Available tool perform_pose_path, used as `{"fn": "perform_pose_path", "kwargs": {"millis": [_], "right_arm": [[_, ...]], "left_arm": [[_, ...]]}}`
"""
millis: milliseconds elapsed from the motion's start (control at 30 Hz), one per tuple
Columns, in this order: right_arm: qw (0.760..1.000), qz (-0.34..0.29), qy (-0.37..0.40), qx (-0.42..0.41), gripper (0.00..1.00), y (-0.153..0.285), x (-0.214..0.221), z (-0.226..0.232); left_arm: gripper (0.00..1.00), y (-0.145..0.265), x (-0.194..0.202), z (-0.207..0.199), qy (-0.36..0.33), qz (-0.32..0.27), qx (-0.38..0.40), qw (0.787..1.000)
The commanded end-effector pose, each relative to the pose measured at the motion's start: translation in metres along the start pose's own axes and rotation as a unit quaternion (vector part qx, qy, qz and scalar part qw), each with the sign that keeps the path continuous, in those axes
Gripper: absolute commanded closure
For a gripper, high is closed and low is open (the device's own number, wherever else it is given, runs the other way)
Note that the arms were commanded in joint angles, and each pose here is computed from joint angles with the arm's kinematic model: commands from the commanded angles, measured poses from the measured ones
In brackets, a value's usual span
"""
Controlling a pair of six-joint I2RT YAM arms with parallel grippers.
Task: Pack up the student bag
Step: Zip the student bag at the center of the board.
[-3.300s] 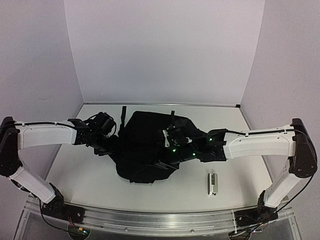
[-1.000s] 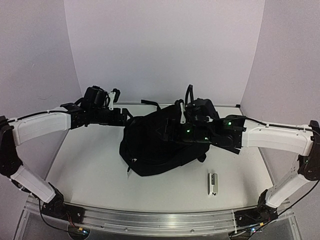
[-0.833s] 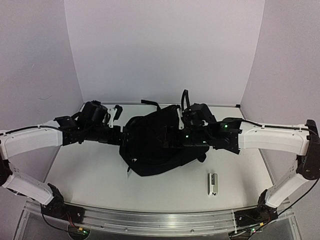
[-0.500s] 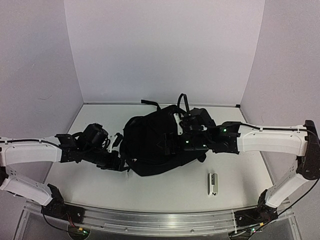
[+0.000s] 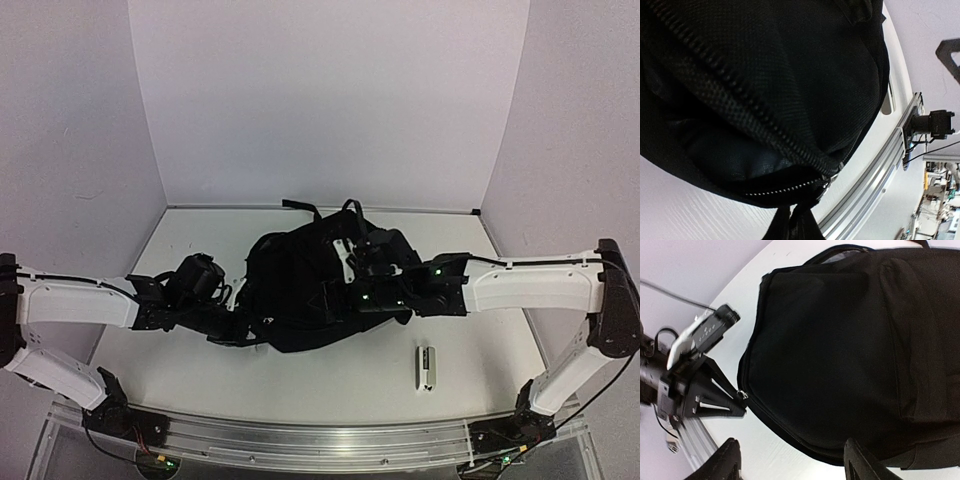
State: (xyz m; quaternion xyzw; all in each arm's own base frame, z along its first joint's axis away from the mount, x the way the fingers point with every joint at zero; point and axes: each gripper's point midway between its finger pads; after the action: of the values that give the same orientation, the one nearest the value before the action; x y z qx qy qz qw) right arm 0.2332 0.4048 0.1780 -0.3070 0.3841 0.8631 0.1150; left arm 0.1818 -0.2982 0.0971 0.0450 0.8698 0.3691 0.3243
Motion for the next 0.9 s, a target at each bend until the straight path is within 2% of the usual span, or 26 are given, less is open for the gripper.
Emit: {"fn": "perform_pose_path", "kwargs": {"millis": [0,200,400,500,633,867], "right_arm": [[0.998,-0.023,0.059,0.019,0.37,-0.009,0.001,0.004],[0.986,-0.036,0.155,0.051,0.34,-0.026,0.014,0.02],[0.971,-0.042,0.222,0.081,0.3,-0.055,0.022,0.032],[0.965,-0.052,0.239,0.095,0.31,-0.065,0.019,0.035],[0.958,-0.071,0.248,0.127,0.42,-0.072,0.014,0.029],[0.952,-0.083,0.252,0.154,0.69,-0.071,0.018,0.012]], "left_arm": [[1.0,0.006,-0.014,-0.008,-0.011,-0.027,0.008,1.0],[1.0,0.03,-0.027,-0.019,-0.015,-0.054,0.005,0.998],[1.0,0.039,-0.03,-0.024,-0.019,-0.042,-0.001,0.999],[1.0,0.039,-0.031,-0.025,-0.022,-0.039,-0.001,0.999],[1.0,0.041,-0.034,-0.027,-0.026,-0.038,-0.002,0.999],[1.0,0.045,-0.044,-0.039,-0.041,-0.036,0.015,0.998]]}}
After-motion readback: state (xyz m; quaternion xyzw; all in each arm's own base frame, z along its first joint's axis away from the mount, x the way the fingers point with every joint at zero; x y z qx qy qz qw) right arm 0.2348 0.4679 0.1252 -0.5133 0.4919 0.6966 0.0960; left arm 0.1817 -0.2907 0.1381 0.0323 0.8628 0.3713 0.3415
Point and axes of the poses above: each gripper's point midway between its finger pads, its own y axis back along the fingers, its own z axis along the line the jaws close on, x = y × z, and after that the axes turned 14 degrees about -y, right-handed
